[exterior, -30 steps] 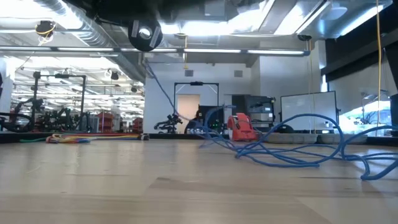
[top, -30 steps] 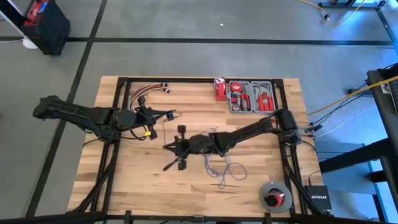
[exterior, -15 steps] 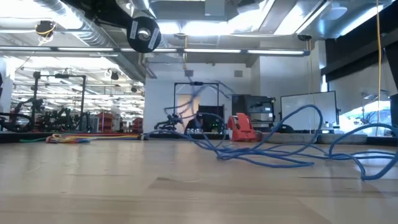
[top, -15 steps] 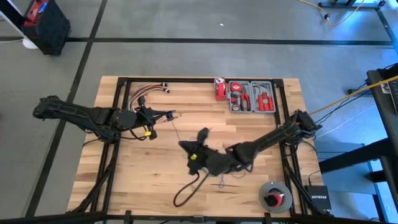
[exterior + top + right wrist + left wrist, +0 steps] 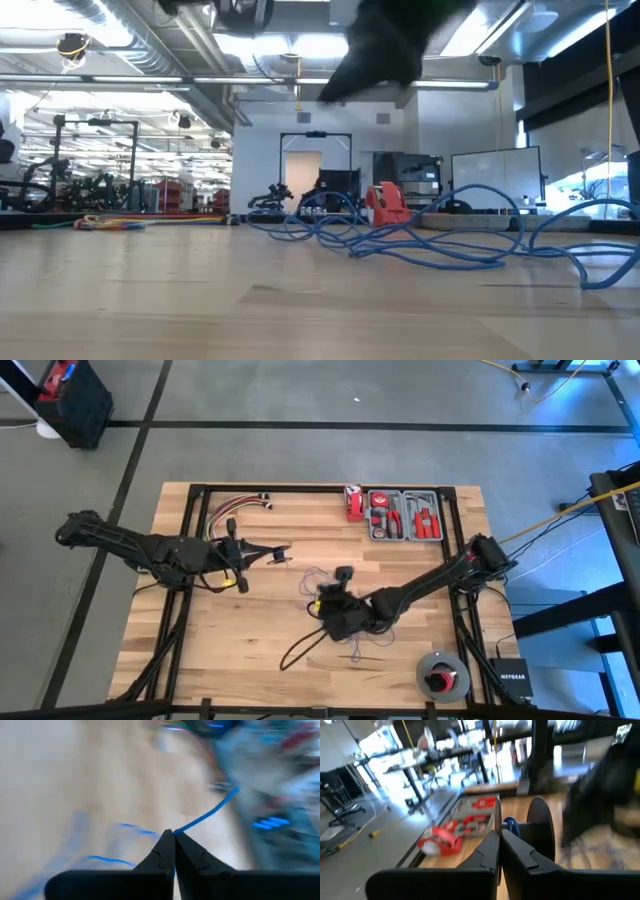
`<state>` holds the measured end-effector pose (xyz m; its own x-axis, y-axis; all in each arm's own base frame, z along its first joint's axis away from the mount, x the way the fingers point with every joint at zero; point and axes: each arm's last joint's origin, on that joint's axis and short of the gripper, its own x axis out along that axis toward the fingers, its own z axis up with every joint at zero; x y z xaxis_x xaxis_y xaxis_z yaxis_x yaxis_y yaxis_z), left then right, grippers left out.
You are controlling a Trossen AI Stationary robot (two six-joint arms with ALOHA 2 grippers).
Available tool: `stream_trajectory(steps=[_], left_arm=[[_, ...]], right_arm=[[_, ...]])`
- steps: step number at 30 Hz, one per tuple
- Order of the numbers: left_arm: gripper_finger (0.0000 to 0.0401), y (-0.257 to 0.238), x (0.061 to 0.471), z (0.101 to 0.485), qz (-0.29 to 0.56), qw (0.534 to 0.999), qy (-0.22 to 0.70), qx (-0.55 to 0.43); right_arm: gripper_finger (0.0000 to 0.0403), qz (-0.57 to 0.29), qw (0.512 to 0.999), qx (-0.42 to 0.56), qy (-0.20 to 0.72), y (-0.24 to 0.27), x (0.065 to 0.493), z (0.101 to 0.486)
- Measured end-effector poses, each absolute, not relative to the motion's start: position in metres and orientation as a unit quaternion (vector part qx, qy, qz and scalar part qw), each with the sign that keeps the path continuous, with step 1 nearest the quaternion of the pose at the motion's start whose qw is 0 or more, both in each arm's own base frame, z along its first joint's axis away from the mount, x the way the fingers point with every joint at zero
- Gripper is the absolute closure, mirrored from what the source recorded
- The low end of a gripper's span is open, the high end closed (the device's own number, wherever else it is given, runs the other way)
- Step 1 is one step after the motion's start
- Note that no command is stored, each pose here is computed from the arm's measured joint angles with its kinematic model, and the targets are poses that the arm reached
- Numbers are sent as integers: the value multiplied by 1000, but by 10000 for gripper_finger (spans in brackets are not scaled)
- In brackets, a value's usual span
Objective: Coil cords
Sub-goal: Uncoil the blue wire from the black spool
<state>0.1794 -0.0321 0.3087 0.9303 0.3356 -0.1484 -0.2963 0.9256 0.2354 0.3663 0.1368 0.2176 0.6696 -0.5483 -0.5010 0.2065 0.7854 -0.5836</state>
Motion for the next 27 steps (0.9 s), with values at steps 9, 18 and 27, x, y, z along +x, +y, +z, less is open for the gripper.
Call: stream_trajectory(steps=[9,18,27], left_arm=[[396,-31,193,319,207,974,27,90],[396,-14,209,300,320,934,96,127],[396,-14,203,283,304,909,194,207]], right_arm=[[399,18,961,-182,206,144,408,183],[398,77,949,-261,156,178,413,232],[398,-51,932,-329,141,197,347,327]])
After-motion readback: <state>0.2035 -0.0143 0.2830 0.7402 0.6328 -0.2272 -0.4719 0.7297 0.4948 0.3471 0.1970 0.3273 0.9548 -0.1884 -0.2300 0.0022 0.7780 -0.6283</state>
